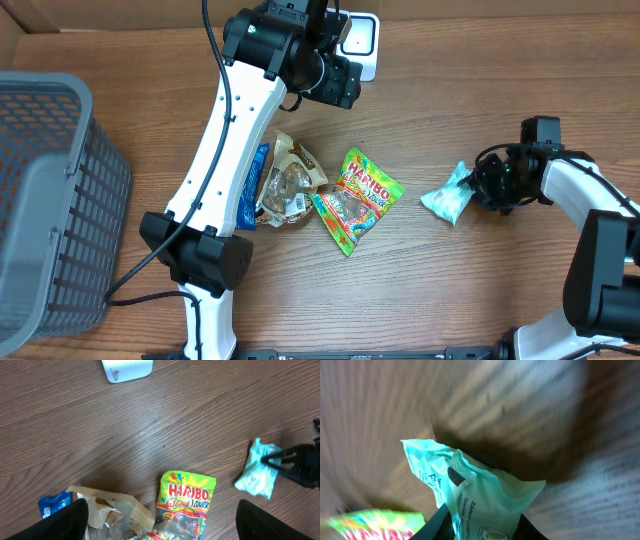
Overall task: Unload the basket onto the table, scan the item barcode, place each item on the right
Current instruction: 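Grasp the mint-green packet with the right gripper and drag it rightward, then lift the mint-green packet with the right gripper up to the white scanner, then carry the mint-green packet right and release it at the table's right edge, then reach the right gripper to the Haribo bag and grasp it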
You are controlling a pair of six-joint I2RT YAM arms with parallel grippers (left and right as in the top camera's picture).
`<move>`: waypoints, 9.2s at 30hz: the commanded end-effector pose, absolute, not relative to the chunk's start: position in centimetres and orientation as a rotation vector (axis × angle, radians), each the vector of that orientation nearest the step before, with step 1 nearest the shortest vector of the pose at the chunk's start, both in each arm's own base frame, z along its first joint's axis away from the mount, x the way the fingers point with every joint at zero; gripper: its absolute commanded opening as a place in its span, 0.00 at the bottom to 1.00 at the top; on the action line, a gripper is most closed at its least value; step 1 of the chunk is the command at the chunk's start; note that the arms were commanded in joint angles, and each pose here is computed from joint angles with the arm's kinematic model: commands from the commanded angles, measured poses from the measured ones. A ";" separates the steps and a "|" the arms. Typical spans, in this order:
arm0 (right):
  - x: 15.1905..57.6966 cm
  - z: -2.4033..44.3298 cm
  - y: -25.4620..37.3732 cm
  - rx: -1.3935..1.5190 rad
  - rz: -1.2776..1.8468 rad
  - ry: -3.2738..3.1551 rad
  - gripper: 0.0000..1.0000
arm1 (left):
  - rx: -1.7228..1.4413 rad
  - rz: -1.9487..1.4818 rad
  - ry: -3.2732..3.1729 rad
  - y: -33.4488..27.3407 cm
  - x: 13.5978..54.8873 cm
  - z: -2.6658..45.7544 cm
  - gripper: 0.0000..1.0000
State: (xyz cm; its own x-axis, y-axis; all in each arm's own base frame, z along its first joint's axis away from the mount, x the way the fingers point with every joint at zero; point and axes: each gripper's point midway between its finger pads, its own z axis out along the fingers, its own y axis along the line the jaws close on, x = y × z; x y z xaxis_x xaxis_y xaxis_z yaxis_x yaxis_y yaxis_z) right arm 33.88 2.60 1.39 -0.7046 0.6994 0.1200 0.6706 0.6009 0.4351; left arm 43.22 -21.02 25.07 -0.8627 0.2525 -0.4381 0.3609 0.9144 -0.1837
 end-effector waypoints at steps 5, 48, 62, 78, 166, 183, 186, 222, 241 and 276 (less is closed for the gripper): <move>35.0 1.2 1.6 1.208 0.633 2.699 0.69 | 0.423 -0.361 2.650 -20.7 43.4 25.7 0.86; 35.5 0.6 2.1 0.244 0.671 2.971 0.60 | 0.396 -0.258 2.643 -19.5 44.1 25.6 0.91; 40.0 4.4 4.0 0.275 0.889 2.756 0.04 | 0.324 -0.268 2.604 -18.7 45.5 26.2 0.85; 47.6 18.8 4.1 0.295 0.448 2.518 0.04 | 0.054 -0.241 2.386 -9.8 45.0 36.0 0.88; 63.0 21.6 24.4 -0.884 -0.461 1.250 0.04 | -0.239 0.218 2.364 1.3 44.0 36.7 1.00; 55.5 31.3 27.6 -0.813 -0.159 1.456 0.04 | -0.239 0.218 2.364 1.3 44.0 36.7 1.00; 51.8 34.3 27.3 -0.723 0.041 1.570 0.04 | -0.239 0.218 2.364 1.3 44.0 36.7 1.00; 37.1 5.4 -13.5 1.217 0.349 2.590 0.04 | -0.239 0.218 2.364 1.3 44.0 36.7 1.00; 39.3 13.7 -8.2 0.756 0.455 2.767 0.66 | -0.239 0.218 2.364 1.3 44.0 36.7 1.00; 33.7 10.3 22.5 0.319 0.475 3.013 0.84 | -0.239 0.218 2.364 1.3 44.0 36.7 1.00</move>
